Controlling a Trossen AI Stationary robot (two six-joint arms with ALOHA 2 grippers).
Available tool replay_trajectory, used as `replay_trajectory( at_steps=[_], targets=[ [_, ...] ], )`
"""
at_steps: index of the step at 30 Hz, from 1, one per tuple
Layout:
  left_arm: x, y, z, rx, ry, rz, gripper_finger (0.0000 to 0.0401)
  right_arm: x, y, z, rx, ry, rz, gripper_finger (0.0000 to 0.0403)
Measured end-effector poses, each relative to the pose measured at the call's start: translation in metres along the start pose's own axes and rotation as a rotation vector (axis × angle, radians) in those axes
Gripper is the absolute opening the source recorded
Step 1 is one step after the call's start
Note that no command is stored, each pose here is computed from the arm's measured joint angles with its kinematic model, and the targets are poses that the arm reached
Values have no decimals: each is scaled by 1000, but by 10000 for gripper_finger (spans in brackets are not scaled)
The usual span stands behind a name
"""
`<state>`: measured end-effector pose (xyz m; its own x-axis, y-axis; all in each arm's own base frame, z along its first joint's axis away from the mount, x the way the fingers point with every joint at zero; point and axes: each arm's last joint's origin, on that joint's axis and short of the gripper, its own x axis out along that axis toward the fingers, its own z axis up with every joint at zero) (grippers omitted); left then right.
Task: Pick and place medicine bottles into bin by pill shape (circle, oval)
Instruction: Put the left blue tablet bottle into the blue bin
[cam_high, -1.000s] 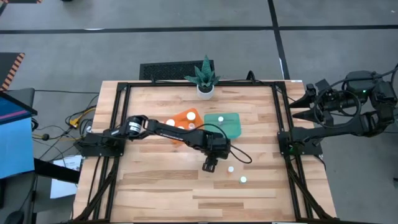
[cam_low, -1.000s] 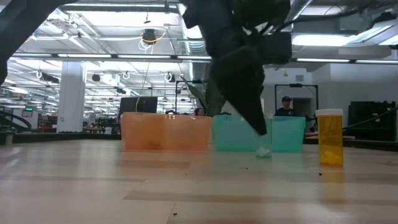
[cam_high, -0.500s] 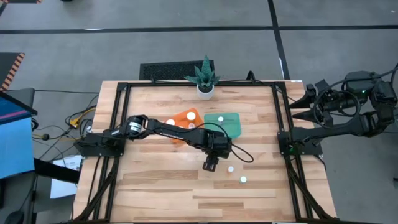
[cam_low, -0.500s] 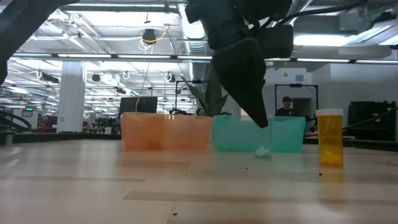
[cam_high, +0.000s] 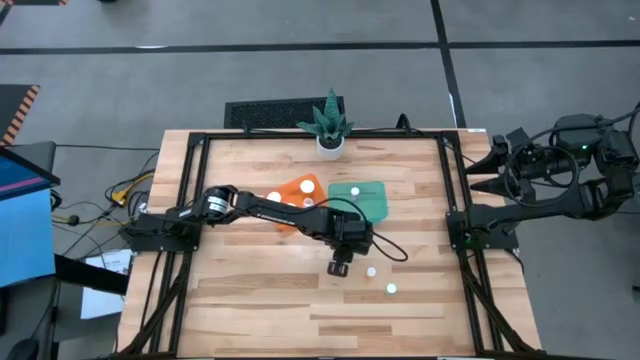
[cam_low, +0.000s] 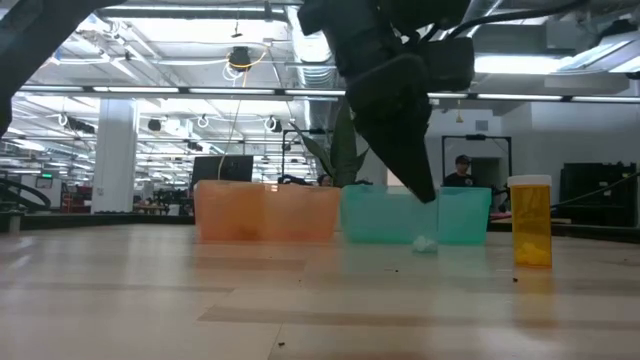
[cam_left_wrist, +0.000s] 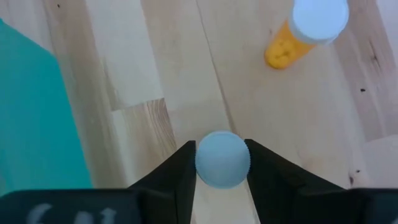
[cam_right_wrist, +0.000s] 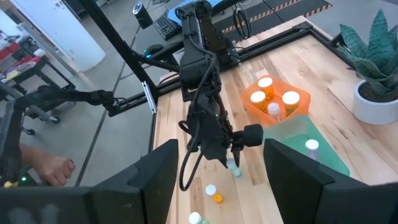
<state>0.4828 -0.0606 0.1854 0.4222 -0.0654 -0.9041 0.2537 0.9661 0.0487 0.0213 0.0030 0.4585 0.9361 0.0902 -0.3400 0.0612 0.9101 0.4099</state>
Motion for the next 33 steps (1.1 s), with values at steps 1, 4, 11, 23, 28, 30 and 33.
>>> replay_trajectory(
  at_steps=[1, 4, 11, 23, 28, 30, 33],
  targets=[
    [0, 0, 0, -10, -1, 0, 116, 0, 0, 0, 0, 0, 0, 243],
    [-4, 0, 1, -55, -9, 2, 117, 0, 0, 0, 1, 4, -2, 243],
    [-54, 25, 23, -216, -57, 100, 118, 0, 0, 0, 1, 4, -1, 243],
    [-117, 112, 14, -438, -55, 305, 119, 0, 0, 0, 1, 4, -2, 243],
    [-84, 120, 4, -449, 10, 198, 119, 0, 0, 0, 1, 3, -1, 243],
    [-70, 115, 3, -441, 5, 177, 119, 0, 0, 0, 1, 3, -1, 243],
    [-54, 105, -3, -423, 61, 200, 119, 0, 0, 0, 1, 3, -1, 243]
  ],
)
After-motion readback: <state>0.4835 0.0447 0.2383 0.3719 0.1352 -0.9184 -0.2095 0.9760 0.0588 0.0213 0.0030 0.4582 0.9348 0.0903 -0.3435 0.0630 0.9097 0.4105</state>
